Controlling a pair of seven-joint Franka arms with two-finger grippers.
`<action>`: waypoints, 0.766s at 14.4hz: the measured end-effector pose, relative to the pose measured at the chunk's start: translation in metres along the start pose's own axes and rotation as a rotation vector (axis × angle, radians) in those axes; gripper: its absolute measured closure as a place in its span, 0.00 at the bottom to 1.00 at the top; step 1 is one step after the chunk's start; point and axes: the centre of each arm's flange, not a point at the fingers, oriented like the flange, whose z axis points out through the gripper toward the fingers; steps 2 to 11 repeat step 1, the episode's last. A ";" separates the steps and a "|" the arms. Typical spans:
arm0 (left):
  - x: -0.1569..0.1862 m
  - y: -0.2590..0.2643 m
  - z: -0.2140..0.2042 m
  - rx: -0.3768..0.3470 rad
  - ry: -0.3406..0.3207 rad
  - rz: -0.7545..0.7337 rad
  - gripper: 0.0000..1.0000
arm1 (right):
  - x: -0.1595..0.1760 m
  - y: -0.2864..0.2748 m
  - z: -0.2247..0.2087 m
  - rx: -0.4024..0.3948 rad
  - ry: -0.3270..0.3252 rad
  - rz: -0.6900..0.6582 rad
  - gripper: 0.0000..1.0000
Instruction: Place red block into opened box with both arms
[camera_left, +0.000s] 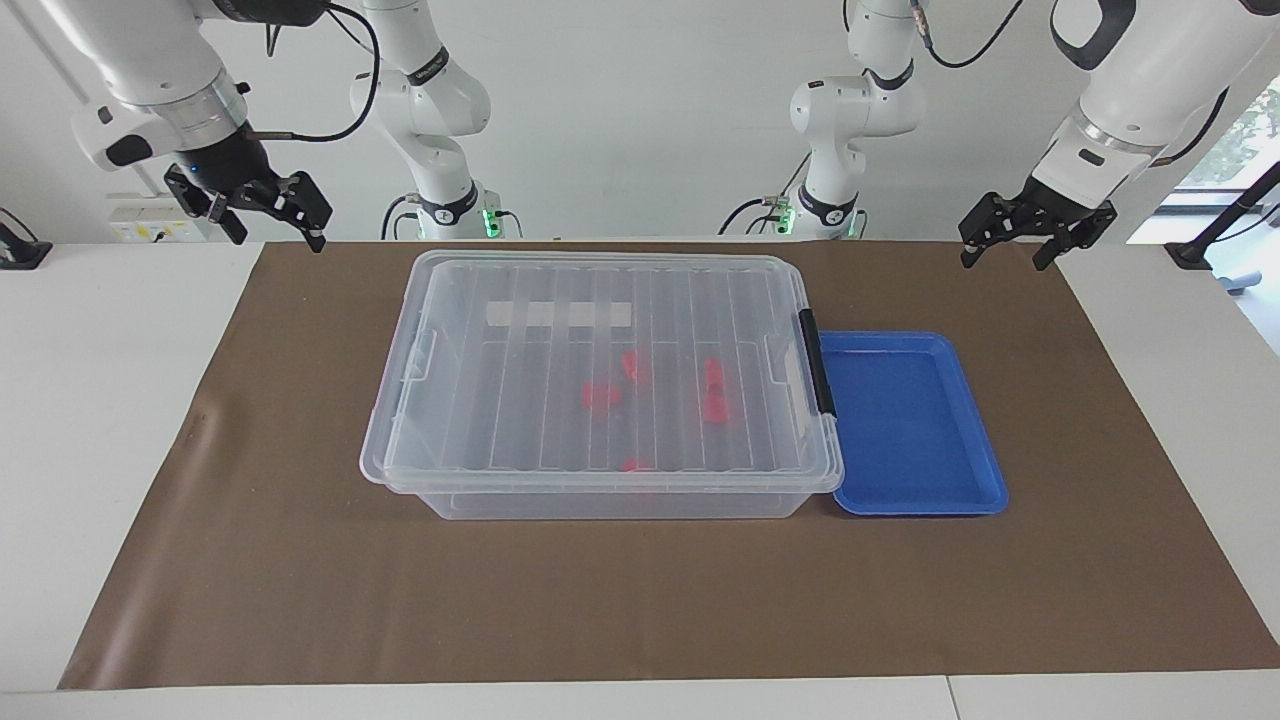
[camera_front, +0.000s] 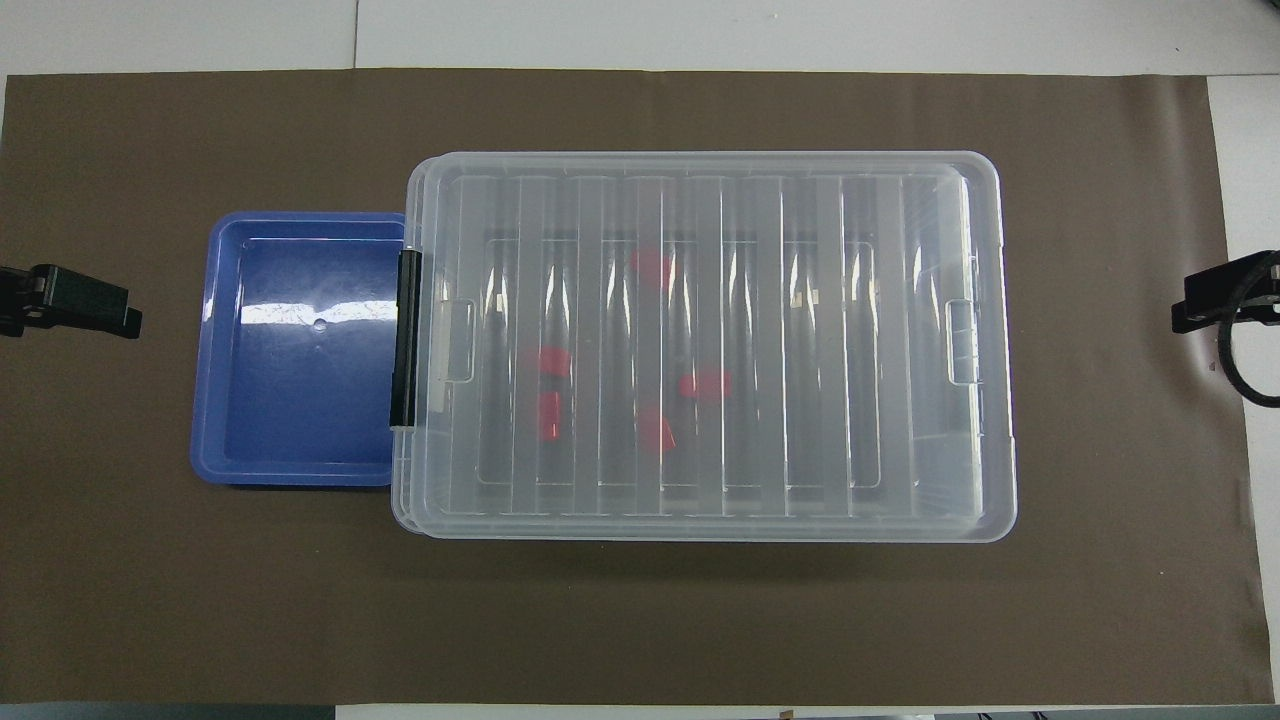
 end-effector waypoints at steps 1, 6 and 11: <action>0.000 0.000 0.000 0.000 0.000 0.000 0.00 | 0.000 0.000 0.000 0.000 0.000 0.000 0.00; 0.000 0.000 0.000 0.000 0.000 0.000 0.00 | 0.000 0.000 0.000 0.000 0.000 0.000 0.00; 0.000 0.000 0.000 0.000 0.000 0.000 0.00 | 0.000 0.000 0.000 0.000 0.000 0.000 0.00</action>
